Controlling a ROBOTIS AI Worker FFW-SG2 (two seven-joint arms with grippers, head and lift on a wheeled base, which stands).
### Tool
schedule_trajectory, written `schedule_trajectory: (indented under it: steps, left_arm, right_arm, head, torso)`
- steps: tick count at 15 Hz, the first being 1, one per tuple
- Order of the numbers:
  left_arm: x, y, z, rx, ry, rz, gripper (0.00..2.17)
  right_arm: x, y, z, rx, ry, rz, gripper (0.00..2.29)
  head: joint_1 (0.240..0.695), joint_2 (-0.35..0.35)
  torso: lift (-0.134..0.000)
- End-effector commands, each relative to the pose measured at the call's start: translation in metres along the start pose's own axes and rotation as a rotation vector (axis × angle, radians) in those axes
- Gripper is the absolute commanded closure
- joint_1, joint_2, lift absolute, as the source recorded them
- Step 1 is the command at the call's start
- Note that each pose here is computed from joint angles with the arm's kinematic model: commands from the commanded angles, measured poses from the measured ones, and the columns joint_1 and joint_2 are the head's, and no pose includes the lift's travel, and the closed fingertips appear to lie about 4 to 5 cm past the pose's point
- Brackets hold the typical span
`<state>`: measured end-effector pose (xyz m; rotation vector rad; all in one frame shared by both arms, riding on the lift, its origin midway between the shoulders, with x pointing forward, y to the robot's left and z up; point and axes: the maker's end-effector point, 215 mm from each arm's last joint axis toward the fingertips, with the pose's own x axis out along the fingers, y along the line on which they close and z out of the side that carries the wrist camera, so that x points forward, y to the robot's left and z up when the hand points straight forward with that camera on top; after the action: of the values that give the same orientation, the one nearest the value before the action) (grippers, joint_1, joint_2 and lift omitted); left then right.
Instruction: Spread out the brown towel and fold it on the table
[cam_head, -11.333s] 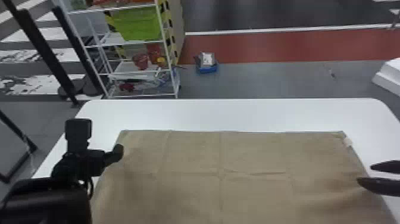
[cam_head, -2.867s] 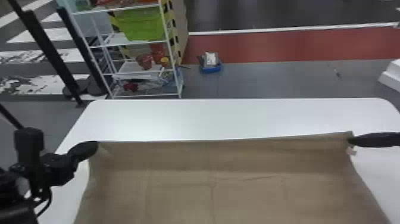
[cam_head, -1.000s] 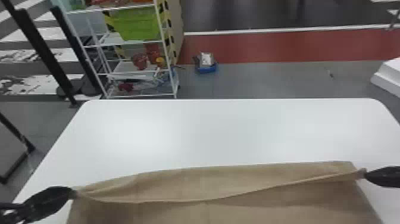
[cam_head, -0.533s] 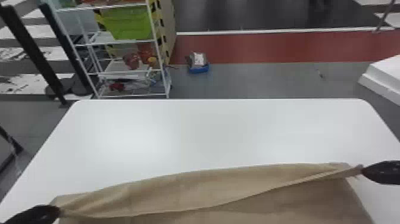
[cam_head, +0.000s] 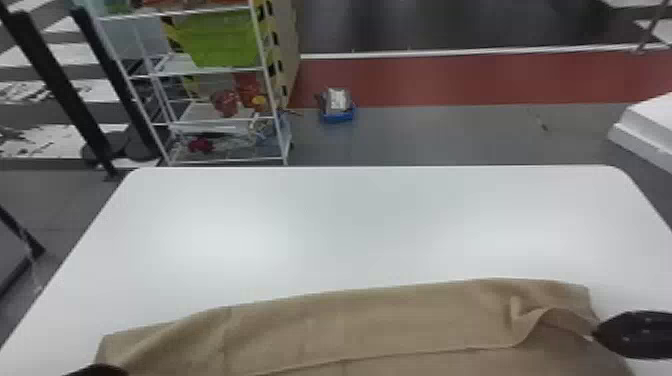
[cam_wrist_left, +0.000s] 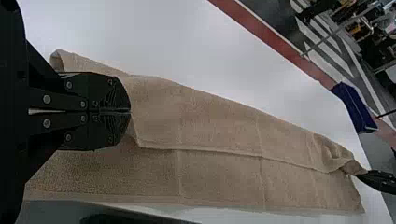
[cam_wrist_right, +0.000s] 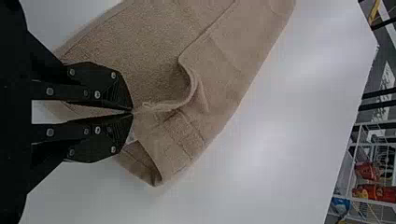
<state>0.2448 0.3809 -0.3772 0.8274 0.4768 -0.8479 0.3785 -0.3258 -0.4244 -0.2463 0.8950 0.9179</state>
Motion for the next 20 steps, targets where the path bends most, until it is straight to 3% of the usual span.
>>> schedule_trajectory:
  steps: [1, 10, 16, 19, 20]
  left_arm:
    - [0.009, -0.01, -0.001, 0.017, 0.033, -0.042, 1.4]
    - [-0.007, -0.021, 0.012, 0.048, 0.051, -0.062, 1.4]
    - [0.001, -0.032, 0.01, 0.03, 0.055, -0.103, 1.38]
    - [0.01, -0.046, 0.004, -0.006, 0.079, -0.168, 0.93]
    - [0.012, -0.048, 0.002, -0.011, 0.087, -0.178, 0.6]
  right_arm:
    - [0.001, 0.006, -0.001, -0.017, 0.007, 0.009, 1.0]
    - [-0.062, -0.027, 0.001, 0.006, -0.051, -0.076, 1.0]
    - [-0.056, -0.013, -0.013, -0.009, -0.024, -0.043, 1.0]
    - [-0.054, -0.013, -0.013, -0.011, -0.025, -0.042, 1.0]
    - [-0.054, -0.013, -0.013, -0.012, -0.024, -0.042, 1.0]
  head:
    - [0.695, 0.106]
    - [0.695, 0.024]
    - [0.695, -0.024]
    - [0.695, -0.034]
    - [0.695, -0.035]
  torso:
    - [-0.124]
    - [-0.124]
    - [-0.124]
    - [-0.124]
    - [-0.124]
